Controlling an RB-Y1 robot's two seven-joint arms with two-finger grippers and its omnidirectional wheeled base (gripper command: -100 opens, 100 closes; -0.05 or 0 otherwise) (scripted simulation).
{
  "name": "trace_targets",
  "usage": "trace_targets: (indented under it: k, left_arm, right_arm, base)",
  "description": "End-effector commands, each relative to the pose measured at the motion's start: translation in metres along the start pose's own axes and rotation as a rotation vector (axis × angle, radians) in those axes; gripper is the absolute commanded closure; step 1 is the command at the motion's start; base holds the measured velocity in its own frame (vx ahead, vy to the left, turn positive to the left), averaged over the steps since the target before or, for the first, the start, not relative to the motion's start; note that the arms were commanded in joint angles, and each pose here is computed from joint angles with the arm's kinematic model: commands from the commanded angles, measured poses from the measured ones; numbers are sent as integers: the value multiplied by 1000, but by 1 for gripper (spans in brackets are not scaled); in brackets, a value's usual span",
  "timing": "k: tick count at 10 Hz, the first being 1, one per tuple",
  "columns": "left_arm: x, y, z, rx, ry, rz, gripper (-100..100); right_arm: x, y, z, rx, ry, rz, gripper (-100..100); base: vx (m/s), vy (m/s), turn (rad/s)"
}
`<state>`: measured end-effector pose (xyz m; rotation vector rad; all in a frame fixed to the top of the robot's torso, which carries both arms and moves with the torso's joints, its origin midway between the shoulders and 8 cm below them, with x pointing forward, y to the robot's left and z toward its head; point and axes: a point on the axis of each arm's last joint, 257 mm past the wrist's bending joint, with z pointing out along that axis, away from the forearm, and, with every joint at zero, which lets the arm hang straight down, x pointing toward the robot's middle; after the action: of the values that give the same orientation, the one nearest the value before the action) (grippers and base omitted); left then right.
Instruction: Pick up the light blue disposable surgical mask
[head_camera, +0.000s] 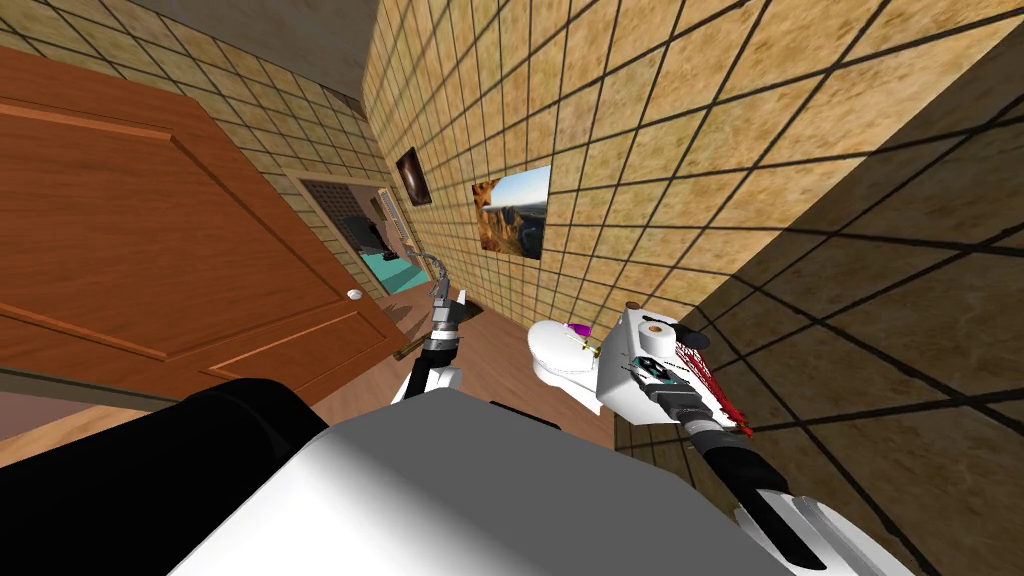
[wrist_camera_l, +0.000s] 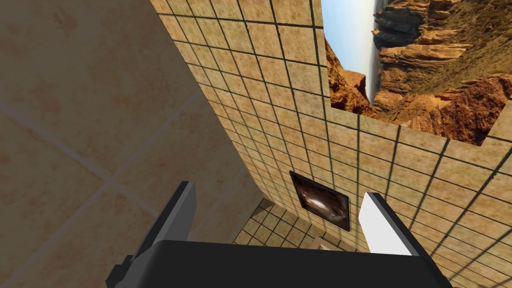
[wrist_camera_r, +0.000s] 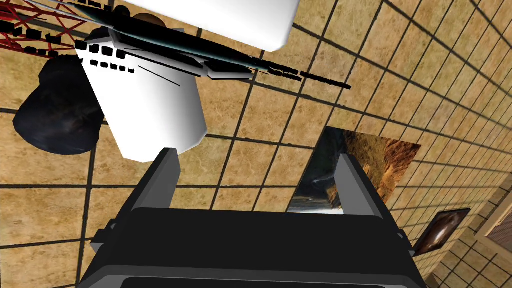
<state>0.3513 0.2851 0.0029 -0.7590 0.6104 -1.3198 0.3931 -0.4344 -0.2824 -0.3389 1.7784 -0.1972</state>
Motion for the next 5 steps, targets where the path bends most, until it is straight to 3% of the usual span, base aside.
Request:
trace_targets:
  k: [1, 3, 5]
  left_arm:
    - [0, 0, 0, 0, 0, 0, 0]
    - [0, 0, 0, 0, 0, 0, 0]
    - [0, 0, 0, 0, 0, 0, 0]
  right_arm:
    - [6, -10, -1, 4, 24, -55, -100]
    - [28, -35, -4, 13, 97, -238, -100]
    - [33, -37, -5, 16, 108, -236, -100]
  base:
    - [-41, 28, 42]
    - [-49, 49, 105]
    - [-35, 27, 23]
